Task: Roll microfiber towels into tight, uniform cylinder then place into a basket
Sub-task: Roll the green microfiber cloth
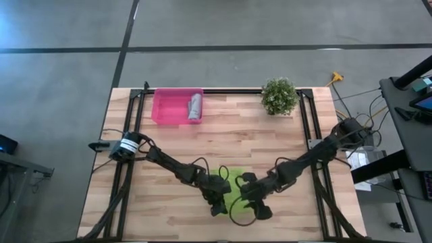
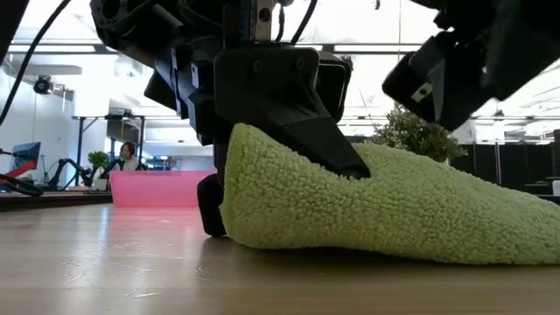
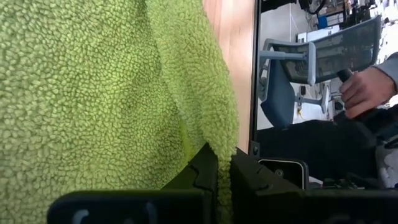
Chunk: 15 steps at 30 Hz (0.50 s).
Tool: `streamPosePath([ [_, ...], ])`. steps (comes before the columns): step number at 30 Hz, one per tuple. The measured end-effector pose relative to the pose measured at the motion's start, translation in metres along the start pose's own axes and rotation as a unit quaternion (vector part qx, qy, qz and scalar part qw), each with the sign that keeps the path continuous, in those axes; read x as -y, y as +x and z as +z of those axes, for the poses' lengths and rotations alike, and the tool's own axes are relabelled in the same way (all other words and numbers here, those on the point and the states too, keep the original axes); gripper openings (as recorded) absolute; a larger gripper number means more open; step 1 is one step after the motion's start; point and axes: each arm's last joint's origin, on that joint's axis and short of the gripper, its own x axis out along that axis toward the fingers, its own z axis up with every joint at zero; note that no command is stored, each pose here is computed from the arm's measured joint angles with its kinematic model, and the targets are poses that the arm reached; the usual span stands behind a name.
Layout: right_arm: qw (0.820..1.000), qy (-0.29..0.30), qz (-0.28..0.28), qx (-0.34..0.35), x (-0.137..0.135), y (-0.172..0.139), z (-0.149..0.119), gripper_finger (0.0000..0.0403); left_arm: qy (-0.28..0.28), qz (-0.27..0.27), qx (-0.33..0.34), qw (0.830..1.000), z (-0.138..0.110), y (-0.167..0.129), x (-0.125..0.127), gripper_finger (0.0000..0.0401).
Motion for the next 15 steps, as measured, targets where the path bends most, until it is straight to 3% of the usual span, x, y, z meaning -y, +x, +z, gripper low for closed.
streamPosePath([
  [7,0.999,-0.006,-0.001,-0.040,0.011,0.020,-0.023,0.0222,0.000,0.000,-0.001,1.000,0.000,0.000,0.000,0.0000],
  [10,1.000,-0.010,0.000,-0.025,0.011,0.022,-0.022,0.0251,0.000,-0.001,0.000,1.000,0.001,0.000,0.001,0.0000],
  [15,1.000,-0.007,0.001,-0.014,0.012,0.024,-0.025,0.0245,-0.001,-0.001,0.000,1.000,0.000,0.000,0.000,0.0000],
])
